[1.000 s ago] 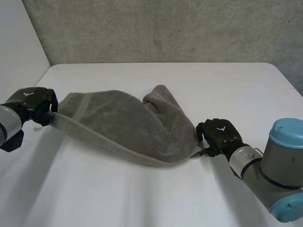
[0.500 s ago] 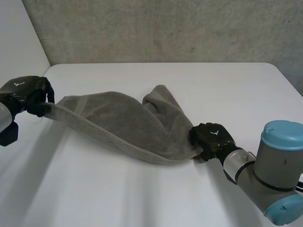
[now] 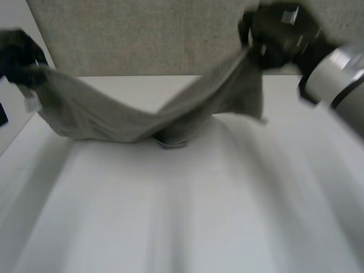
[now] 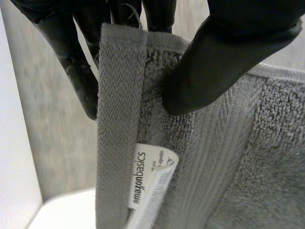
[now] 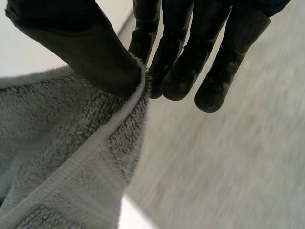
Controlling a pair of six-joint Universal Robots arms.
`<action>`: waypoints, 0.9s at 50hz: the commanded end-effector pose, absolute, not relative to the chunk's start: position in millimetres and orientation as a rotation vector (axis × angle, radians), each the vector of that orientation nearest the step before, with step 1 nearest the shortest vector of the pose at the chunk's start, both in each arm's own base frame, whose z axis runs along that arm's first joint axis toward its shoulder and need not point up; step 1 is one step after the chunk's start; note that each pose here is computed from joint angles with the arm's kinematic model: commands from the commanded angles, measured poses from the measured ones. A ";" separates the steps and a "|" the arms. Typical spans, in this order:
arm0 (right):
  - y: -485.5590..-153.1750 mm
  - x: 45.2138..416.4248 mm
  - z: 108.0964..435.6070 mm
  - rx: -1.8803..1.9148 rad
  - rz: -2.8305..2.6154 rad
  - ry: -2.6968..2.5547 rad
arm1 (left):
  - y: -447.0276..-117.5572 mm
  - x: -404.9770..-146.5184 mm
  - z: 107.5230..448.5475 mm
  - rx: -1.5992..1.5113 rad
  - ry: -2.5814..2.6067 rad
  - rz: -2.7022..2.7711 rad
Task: Fold the towel.
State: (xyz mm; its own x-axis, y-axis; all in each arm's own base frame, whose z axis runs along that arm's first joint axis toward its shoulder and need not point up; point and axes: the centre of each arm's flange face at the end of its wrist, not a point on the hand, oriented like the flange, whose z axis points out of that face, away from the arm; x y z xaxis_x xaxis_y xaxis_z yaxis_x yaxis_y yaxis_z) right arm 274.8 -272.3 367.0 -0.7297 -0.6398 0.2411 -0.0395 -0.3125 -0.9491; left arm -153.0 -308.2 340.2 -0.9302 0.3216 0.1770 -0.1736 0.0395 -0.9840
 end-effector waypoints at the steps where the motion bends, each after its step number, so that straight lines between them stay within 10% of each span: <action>1: -264.6 266.5 422.8 -0.940 -2.035 1.526 | -300.7 -151.2 372.5 -0.101 -1.840 2.024; 15: -308.5 284.8 321.9 -1.394 -1.706 2.088 | -360.5 -150.0 327.9 -0.075 -1.900 1.972; 25: -346.5 312.0 375.8 -1.169 -2.437 1.785 | -402.4 -174.5 335.1 -0.127 -1.806 2.020; 33: -334.4 332.5 468.5 -0.838 -2.951 1.053 | -413.1 -187.0 437.1 -0.048 -1.333 2.416; 45: -326.2 354.7 380.5 -1.343 -2.403 1.299 | -417.6 -182.4 401.7 -0.038 -1.387 2.398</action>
